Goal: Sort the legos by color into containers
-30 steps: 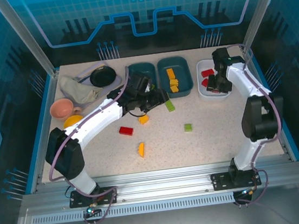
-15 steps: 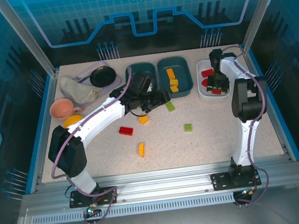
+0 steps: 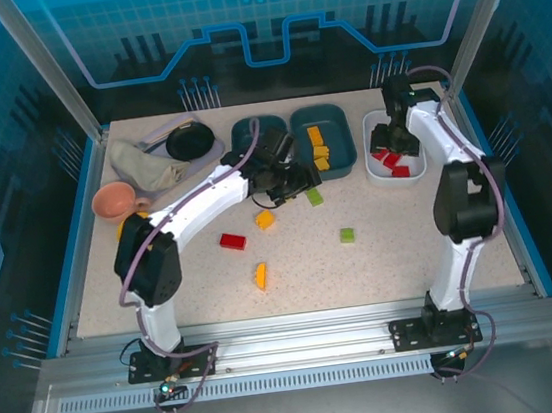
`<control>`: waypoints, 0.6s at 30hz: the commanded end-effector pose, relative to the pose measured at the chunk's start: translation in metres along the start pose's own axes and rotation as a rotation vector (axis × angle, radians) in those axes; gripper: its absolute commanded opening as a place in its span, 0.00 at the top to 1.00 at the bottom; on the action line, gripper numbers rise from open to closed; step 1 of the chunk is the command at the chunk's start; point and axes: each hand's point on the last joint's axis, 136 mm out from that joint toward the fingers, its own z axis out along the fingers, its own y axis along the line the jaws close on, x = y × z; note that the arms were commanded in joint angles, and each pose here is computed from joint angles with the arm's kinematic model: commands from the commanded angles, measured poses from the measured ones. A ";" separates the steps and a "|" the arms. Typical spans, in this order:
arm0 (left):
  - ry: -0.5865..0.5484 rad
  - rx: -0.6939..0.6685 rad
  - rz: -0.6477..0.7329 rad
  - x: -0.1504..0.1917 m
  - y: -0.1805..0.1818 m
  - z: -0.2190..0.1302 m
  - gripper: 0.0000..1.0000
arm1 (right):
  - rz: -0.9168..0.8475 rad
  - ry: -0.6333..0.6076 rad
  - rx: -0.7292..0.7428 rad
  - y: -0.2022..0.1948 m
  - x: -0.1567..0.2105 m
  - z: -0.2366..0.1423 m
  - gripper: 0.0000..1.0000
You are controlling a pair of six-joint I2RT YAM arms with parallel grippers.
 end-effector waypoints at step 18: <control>0.007 -0.429 -0.088 -0.019 0.038 0.102 0.31 | -0.166 -0.227 -0.416 0.047 0.140 -0.095 0.28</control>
